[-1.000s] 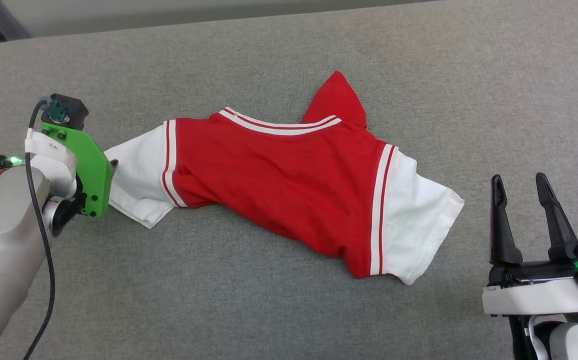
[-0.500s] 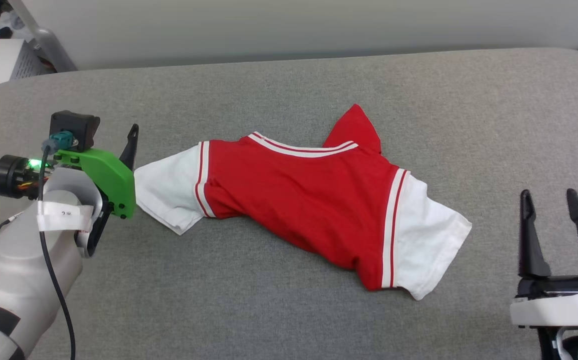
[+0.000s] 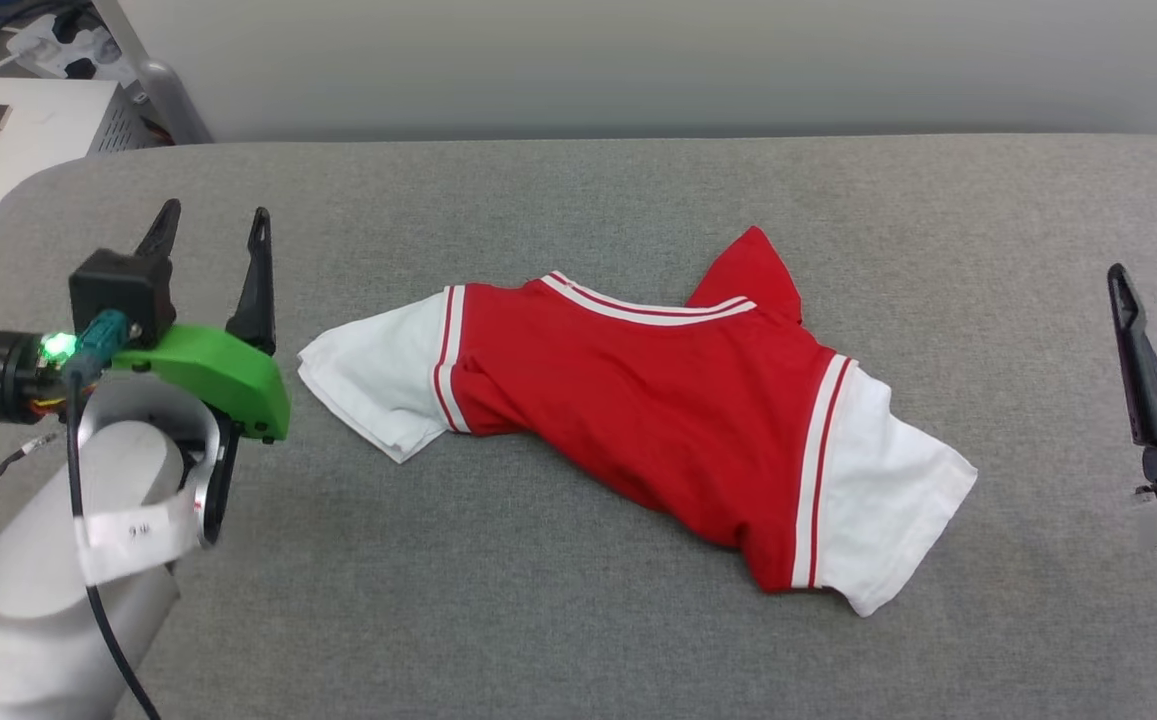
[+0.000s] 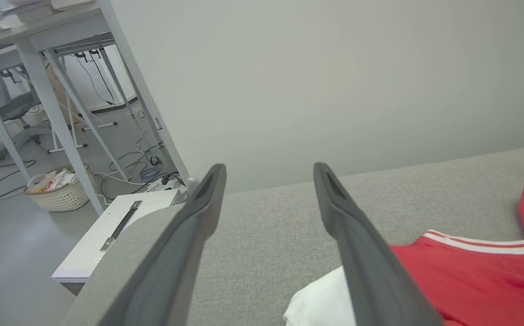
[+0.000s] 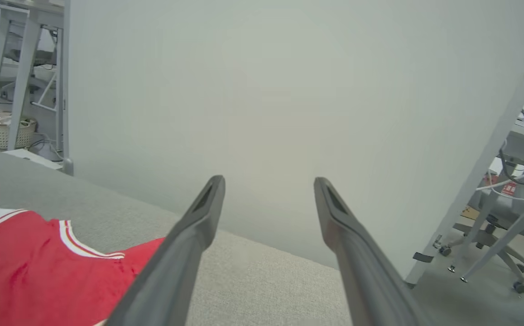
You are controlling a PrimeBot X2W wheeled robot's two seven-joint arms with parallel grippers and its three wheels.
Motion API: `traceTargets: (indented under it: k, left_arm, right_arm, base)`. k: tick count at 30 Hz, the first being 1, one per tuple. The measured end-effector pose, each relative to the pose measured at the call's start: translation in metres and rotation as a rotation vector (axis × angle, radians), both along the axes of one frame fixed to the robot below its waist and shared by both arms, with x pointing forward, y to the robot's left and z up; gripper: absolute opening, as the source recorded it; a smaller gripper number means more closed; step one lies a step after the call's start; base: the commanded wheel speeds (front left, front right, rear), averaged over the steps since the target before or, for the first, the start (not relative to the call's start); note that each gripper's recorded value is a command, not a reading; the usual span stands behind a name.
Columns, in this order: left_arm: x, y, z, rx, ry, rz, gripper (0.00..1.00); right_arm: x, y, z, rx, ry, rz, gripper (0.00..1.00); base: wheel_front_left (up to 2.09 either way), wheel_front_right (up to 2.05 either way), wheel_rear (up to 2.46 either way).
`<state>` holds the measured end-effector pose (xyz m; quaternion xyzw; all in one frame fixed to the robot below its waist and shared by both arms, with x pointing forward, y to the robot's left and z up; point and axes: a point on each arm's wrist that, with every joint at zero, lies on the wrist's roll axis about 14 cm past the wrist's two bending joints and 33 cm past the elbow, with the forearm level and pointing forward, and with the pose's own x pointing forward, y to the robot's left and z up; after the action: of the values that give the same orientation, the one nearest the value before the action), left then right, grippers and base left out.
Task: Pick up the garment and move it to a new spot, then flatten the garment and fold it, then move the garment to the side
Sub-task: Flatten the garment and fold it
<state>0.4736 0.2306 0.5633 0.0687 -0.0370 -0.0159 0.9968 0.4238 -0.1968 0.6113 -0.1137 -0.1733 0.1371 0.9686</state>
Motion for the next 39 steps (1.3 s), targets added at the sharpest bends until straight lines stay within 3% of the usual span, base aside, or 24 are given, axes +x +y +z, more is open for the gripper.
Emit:
traceTargets:
  k: [5,15,19,33,38,39]
  left_arm:
    - [-0.028,0.012,0.015,-0.029,-0.104,0.095,1.00]
    - [-0.071,0.019,-0.022,-0.051,-0.062,0.173,1.00]
    - [-0.069,0.014,-0.019,-0.046,-0.089,0.176,1.00]
    - [-0.060,0.017,-0.047,-0.039,-0.032,0.203,1.00]
    - [-0.060,0.026,-0.053,-0.029,-0.017,0.227,1.00]
    - [-0.060,0.027,-0.054,-0.029,-0.015,0.232,1.00]
  right_arm:
    - [0.022,0.017,-0.007,-0.056,0.126,0.104,1.00]
    - [0.005,0.027,-0.137,-0.266,0.938,0.187,1.00]
    - [-0.006,0.020,-0.169,-0.331,1.161,0.184,1.00]
    - [-0.003,0.034,-0.247,-0.429,1.430,0.222,1.00]
    - [-0.003,0.037,-0.262,-0.453,1.455,0.247,1.00]
    - [-0.001,0.037,-0.261,-0.452,1.449,0.248,0.75]
  base:
    - [0.00,0.00,0.00]
    - [0.00,0.00,0.00]
    - [0.00,0.00,0.00]
    - [0.00,0.00,0.00]
    - [0.00,0.00,0.00]
    - [0.00,0.00,0.00]
